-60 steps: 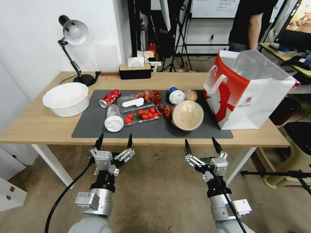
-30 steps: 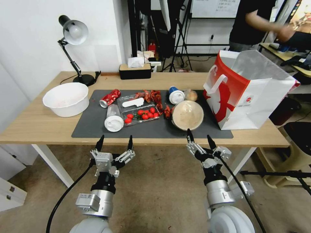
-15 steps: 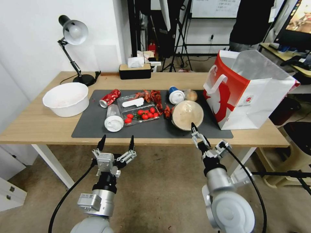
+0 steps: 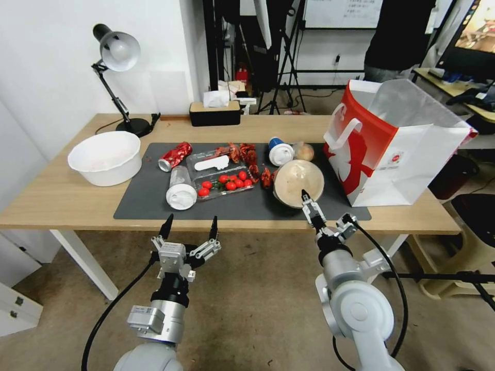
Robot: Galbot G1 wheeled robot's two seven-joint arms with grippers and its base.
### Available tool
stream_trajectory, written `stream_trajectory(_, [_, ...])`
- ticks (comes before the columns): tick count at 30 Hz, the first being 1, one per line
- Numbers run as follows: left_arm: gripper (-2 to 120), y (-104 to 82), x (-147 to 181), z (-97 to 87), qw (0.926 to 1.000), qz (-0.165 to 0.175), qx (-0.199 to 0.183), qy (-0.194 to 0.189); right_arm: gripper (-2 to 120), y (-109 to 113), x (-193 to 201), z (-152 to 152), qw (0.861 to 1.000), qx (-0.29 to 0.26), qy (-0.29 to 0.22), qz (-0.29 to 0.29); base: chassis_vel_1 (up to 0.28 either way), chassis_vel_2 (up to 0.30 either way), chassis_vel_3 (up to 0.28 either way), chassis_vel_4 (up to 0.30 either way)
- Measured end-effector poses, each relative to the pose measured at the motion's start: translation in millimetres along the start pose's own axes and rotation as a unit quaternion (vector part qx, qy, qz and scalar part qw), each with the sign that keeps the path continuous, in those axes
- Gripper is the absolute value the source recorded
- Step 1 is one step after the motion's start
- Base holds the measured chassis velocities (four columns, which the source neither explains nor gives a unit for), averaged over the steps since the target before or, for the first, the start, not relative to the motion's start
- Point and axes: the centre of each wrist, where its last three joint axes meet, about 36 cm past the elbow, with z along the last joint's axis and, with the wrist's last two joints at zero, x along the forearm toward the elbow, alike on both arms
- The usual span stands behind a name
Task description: Pick up the trash from the table and place it into the takeout bag.
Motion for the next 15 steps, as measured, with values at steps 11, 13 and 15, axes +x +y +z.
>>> stream_trajectory(11, [100,0.7,-1,2.7,1.0000,0.002,0.000,0.004,77,8,-26,-3,0.998,-0.057,0.033,0.024,0.000,0.000,0.000,0.000])
stream_trajectory(13, [100,0.6,-1,2.8,1.0000,0.001,0.001,0.004,67,7,-27,-3,0.997,-0.064,0.037,0.026,0.000,0.000,0.000,0.000])
stream_trajectory(15, [100,0.5,0,2.9,1.0000,0.000,0.001,0.005,61,7,-27,-3,0.997,-0.066,0.037,0.027,0.000,0.000,0.000,0.000])
